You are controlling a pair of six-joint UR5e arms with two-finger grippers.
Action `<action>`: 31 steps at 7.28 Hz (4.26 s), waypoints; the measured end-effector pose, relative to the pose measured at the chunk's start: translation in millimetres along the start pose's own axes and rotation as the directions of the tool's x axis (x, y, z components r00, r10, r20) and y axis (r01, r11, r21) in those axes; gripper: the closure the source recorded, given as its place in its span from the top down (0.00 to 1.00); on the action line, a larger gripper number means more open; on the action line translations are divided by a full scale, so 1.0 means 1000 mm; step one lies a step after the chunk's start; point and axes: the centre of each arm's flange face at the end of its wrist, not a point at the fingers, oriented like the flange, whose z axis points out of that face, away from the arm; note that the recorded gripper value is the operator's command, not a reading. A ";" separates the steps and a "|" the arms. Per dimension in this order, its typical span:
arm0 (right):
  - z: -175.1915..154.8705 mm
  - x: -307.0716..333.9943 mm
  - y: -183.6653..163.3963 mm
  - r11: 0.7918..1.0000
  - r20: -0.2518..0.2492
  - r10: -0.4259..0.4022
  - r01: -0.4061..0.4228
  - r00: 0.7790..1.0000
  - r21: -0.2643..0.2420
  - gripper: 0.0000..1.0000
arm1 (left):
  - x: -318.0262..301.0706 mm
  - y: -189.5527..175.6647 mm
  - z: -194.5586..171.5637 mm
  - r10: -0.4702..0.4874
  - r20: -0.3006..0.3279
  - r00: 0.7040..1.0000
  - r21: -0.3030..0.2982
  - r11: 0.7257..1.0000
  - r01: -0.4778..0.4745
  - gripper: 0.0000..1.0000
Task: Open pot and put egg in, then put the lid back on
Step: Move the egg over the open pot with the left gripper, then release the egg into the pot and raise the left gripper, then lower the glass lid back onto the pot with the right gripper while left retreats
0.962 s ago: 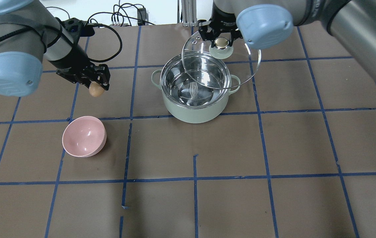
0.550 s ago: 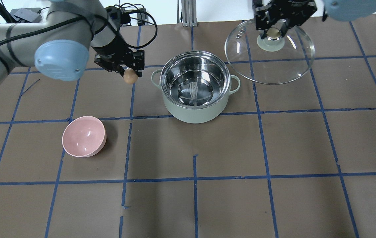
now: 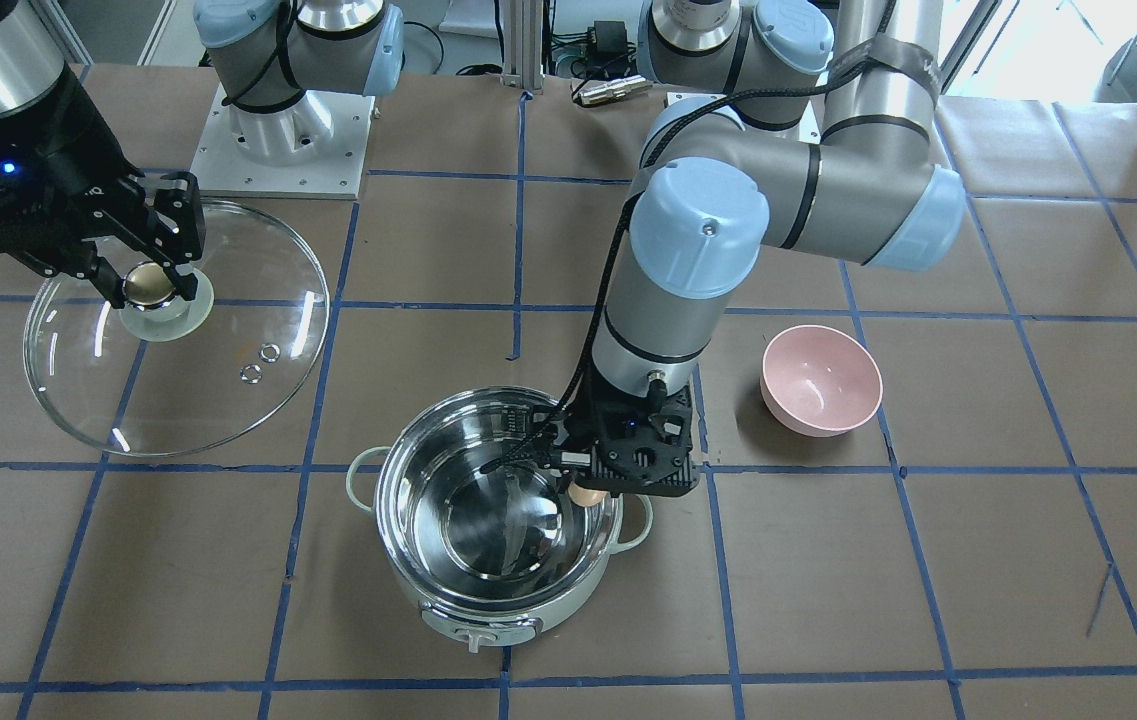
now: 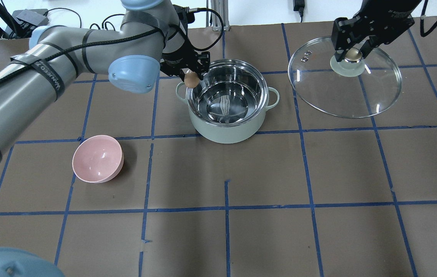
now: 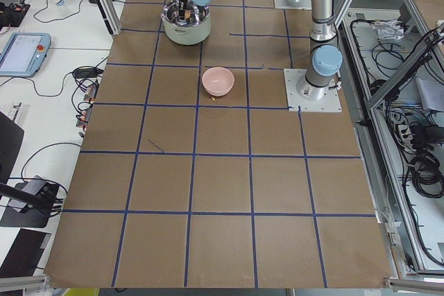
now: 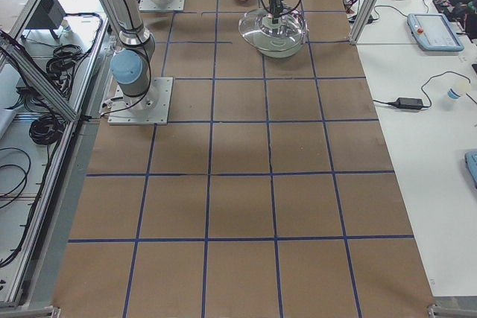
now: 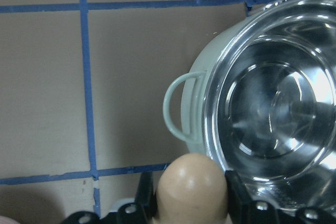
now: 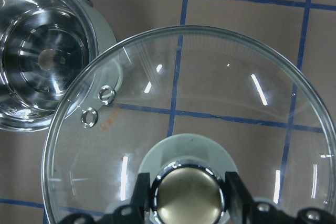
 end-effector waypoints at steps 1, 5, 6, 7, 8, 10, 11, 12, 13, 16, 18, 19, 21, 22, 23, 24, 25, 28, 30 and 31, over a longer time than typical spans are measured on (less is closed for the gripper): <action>0.002 0.000 0.004 1.000 0.003 -0.004 0.004 1.000 -0.004 0.46 | 0.015 0.002 0.013 -0.003 -0.005 1.000 0.015 1.000 0.003 0.13; 0.004 -0.001 0.006 1.000 0.007 -0.004 0.004 1.000 -0.003 0.46 | 0.025 0.002 0.045 -0.003 0.020 1.000 0.081 0.997 0.002 0.33; 0.004 -0.001 0.006 1.000 0.008 -0.005 0.005 1.000 -0.004 0.46 | 0.024 0.002 0.047 -0.006 0.028 1.000 0.090 0.996 0.004 0.68; 0.004 -0.002 0.006 1.000 0.009 -0.005 0.005 1.000 -0.004 0.46 | 0.023 0.002 0.048 -0.008 0.032 0.999 0.097 0.995 0.005 0.81; 0.004 -0.001 0.006 1.000 0.010 -0.005 0.005 1.000 -0.004 0.47 | 0.023 0.003 0.050 -0.009 0.034 0.999 0.099 0.995 0.006 0.87; 0.004 -0.001 0.006 1.000 0.010 -0.004 0.004 1.000 -0.004 0.47 | 0.025 0.002 0.040 -0.011 0.024 1.000 0.114 0.993 0.008 0.94; 0.004 -0.001 0.006 1.000 0.010 -0.004 0.004 1.000 -0.004 0.47 | 0.027 0.000 0.027 -0.006 0.007 1.000 0.133 0.991 0.005 0.96; 0.004 -0.002 0.006 1.000 0.010 -0.004 0.004 1.000 -0.004 0.47 | 0.029 -0.002 0.007 0.004 -0.015 1.000 0.156 0.988 -0.001 0.99; 0.004 -0.004 0.005 1.000 0.010 -0.004 0.004 1.000 -0.001 0.47 | 0.025 -0.001 -0.017 0.002 -0.024 1.000 0.167 0.986 0.002 0.99; 0.009 -0.042 -0.009 0.998 0.005 0.031 -0.031 1.000 0.057 0.48 | -0.042 0.016 -0.106 -0.088 -0.010 0.996 0.024 0.996 0.089 0.99; 0.031 -0.109 -0.025 0.993 0.015 0.034 -0.035 0.999 0.110 0.48 | -0.087 0.042 -0.157 -0.115 0.024 0.993 -0.084 0.990 0.117 0.99; 0.049 -0.143 -0.034 0.991 0.028 0.024 -0.028 0.999 0.131 0.48 | -0.105 0.054 -0.180 -0.114 0.052 0.992 -0.123 0.985 0.120 0.99; 0.087 -0.197 -0.047 0.990 0.053 0.005 -0.012 0.999 0.143 0.48 | -0.123 0.069 -0.217 -0.078 0.130 0.988 -0.174 0.980 0.100 0.99; 0.106 -0.213 -0.051 0.992 0.060 -0.002 -0.006 0.998 0.126 0.48 | -0.123 0.072 -0.230 -0.071 0.147 0.987 -0.188 0.977 0.098 0.99; 0.121 -0.223 -0.054 0.994 0.065 -0.010 0.003 0.998 0.110 0.48 | -0.121 0.076 -0.237 -0.069 0.157 0.985 -0.190 0.977 0.098 1.00; 0.132 -0.230 -0.056 0.995 0.070 -0.019 0.012 0.997 0.102 0.48 | -0.117 0.083 -0.241 -0.065 0.161 0.985 -0.190 0.977 0.096 1.00; 0.143 -0.233 -0.060 0.995 0.073 -0.024 0.017 0.997 0.097 0.48 | -0.114 0.093 -0.243 -0.056 0.160 0.985 -0.192 0.978 0.087 1.00; 0.157 -0.236 -0.069 0.994 0.071 -0.058 0.051 0.996 0.096 0.49 | -0.113 0.107 -0.247 -0.014 0.150 0.989 -0.153 0.987 0.037 1.00; 0.168 -0.235 -0.076 0.993 0.066 -0.087 0.082 0.994 0.088 0.50 | -0.122 0.107 -0.249 -0.017 0.157 0.987 -0.127 0.991 0.037 1.00; 0.173 -0.234 -0.078 0.993 0.064 -0.090 0.084 0.994 0.082 0.50 | -0.127 0.107 -0.251 -0.014 0.188 0.982 -0.118 0.992 0.037 1.00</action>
